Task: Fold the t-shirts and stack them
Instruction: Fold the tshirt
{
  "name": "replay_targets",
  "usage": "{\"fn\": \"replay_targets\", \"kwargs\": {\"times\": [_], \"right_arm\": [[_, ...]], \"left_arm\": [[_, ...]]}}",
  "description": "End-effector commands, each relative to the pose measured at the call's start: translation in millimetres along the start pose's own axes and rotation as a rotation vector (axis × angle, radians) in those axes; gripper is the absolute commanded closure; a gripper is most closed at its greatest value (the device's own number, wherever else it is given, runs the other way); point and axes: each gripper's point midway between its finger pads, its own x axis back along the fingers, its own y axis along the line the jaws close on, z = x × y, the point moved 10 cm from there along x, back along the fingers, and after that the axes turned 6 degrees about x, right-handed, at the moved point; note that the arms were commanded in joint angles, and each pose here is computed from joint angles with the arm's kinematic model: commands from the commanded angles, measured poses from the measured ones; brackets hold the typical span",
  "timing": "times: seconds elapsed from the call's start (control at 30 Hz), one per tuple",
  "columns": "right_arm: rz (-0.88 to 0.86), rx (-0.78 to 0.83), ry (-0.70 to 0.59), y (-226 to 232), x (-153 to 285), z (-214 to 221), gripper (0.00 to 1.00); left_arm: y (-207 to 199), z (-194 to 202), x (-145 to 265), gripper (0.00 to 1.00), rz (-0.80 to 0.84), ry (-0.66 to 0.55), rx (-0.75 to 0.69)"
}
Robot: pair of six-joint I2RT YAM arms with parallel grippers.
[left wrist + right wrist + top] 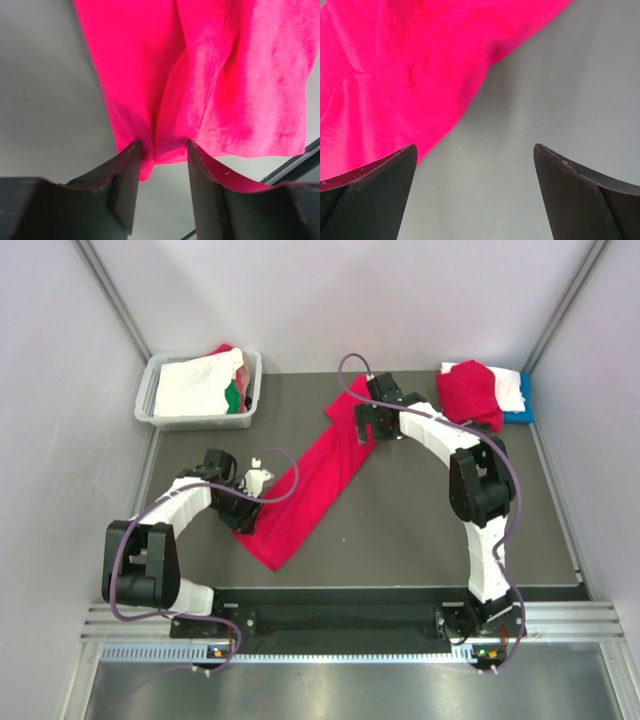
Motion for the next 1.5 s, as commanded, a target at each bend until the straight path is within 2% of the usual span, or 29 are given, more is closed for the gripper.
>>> {"fn": "replay_targets", "kwargs": {"times": [0.0, 0.23, 0.3, 0.53, 0.8, 1.0, 1.4, 1.47], "right_arm": [[-0.004, -0.013, -0.052, 0.8, 8.3, -10.2, 0.0], [-0.009, -0.01, -0.046, 1.3, 7.1, -8.2, 0.0], [-0.008, -0.011, -0.046, 0.5, 7.6, -8.3, 0.0], [-0.011, -0.011, -0.046, 0.6, 7.4, -7.6, 0.0], [-0.015, -0.012, -0.043, 1.7, 6.4, -6.1, 0.0], [-0.013, -0.014, -0.044, 0.9, 6.3, -6.0, 0.0], [-0.012, -0.017, -0.047, 0.4, 6.0, -7.0, 0.0], [-0.011, -0.017, -0.047, 0.2, 6.3, -6.8, 0.0]], "left_arm": [[-0.8, 2.6, 0.7, 0.54, -0.006, -0.002, -0.015], [1.4, 0.6, 2.9, 0.44, -0.034, -0.007, -0.021], [2.9, -0.7, 3.9, 0.38, -0.049, -0.008, -0.025], [-1.3, -5.1, 15.0, 0.33, -0.058, -0.05, -0.027], [-3.5, -7.7, 21.8, 0.35, -0.064, -0.063, -0.029], [-7.4, 2.3, 13.7, 0.42, -0.023, -0.019, -0.022], [-12.9, 11.1, 4.6, 0.42, 0.034, 0.052, -0.036], [-13.6, 12.5, 2.3, 0.45, 0.046, 0.059, -0.036]]}}
